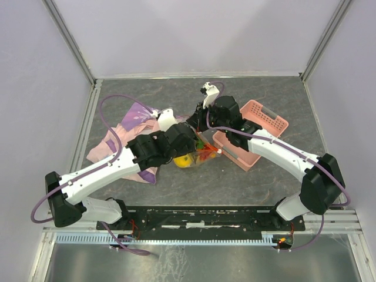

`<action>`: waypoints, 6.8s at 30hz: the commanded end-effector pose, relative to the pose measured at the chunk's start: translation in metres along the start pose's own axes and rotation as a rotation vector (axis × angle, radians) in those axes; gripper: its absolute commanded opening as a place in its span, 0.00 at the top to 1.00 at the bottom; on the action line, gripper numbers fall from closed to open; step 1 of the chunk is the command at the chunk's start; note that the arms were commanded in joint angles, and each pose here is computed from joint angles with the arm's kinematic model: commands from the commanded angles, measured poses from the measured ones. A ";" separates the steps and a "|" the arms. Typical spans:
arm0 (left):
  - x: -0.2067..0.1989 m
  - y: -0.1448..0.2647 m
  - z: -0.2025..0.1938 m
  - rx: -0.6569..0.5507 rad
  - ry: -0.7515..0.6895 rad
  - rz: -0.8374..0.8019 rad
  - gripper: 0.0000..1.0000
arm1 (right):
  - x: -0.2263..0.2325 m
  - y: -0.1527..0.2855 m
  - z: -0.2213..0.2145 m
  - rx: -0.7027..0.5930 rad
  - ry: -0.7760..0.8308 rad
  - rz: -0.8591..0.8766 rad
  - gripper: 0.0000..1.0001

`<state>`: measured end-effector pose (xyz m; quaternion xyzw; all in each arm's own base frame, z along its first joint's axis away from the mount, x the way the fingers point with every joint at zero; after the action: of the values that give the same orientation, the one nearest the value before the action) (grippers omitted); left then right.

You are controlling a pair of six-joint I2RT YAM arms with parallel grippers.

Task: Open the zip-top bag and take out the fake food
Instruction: Open the zipper of the food storage bag at the center of the board, then pick up the fake fruit from the zipper food storage bag.

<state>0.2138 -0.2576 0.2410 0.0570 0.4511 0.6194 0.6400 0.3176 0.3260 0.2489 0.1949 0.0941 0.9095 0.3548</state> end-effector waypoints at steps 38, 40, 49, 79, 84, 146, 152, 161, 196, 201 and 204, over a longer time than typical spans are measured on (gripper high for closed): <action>0.014 0.001 0.042 -0.233 -0.120 -0.057 0.97 | 0.019 0.016 0.020 -0.098 0.019 0.103 0.98; 0.014 0.003 0.061 -0.267 -0.145 -0.075 0.97 | 0.018 0.017 0.022 -0.107 0.014 0.093 0.98; -0.006 -0.010 0.098 -0.196 -0.329 -0.270 0.97 | 0.003 0.014 0.013 -0.106 -0.044 0.000 0.98; -0.024 -0.045 0.051 0.120 -0.508 -0.385 0.80 | -0.004 0.030 -0.047 -0.075 -0.084 0.050 0.98; -0.016 -0.031 0.056 0.076 -0.533 -0.319 0.53 | 0.003 0.025 -0.043 -0.080 -0.101 0.088 0.98; -0.016 -0.027 0.037 0.029 -0.493 -0.430 0.97 | 0.000 0.066 -0.038 -0.073 0.150 0.043 0.51; -0.015 -0.025 0.034 0.023 -0.476 -0.460 0.97 | 0.021 0.065 -0.033 -0.097 0.228 0.194 0.38; -0.009 -0.017 0.039 -0.013 -0.453 -0.478 0.97 | 0.015 0.041 -0.044 -0.085 0.248 0.201 0.48; -0.007 -0.016 0.029 0.002 -0.392 -0.590 0.97 | 0.054 0.000 -0.095 -0.170 0.607 0.555 0.50; -0.008 -0.015 0.029 -0.001 -0.386 -0.596 0.97 | 0.062 0.001 -0.103 -0.164 0.614 0.594 0.47; -0.007 -0.015 0.029 0.002 -0.385 -0.597 0.97 | 0.065 0.002 -0.104 -0.168 0.617 0.603 0.45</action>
<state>0.2426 -0.2488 0.2281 0.0876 0.3218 0.3948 0.8561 0.2374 0.3590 0.1644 -0.0717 0.0870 0.9913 0.0678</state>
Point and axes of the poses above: each gripper's point midway between its finger pads, its own y axis back along the fingers, its own x axis along the line the jaws close on, z = x × y, the point moved 2 cm from there along y, back along the fingers, and after that the axes turned 8 degrees about y, right-handed, at the moved point
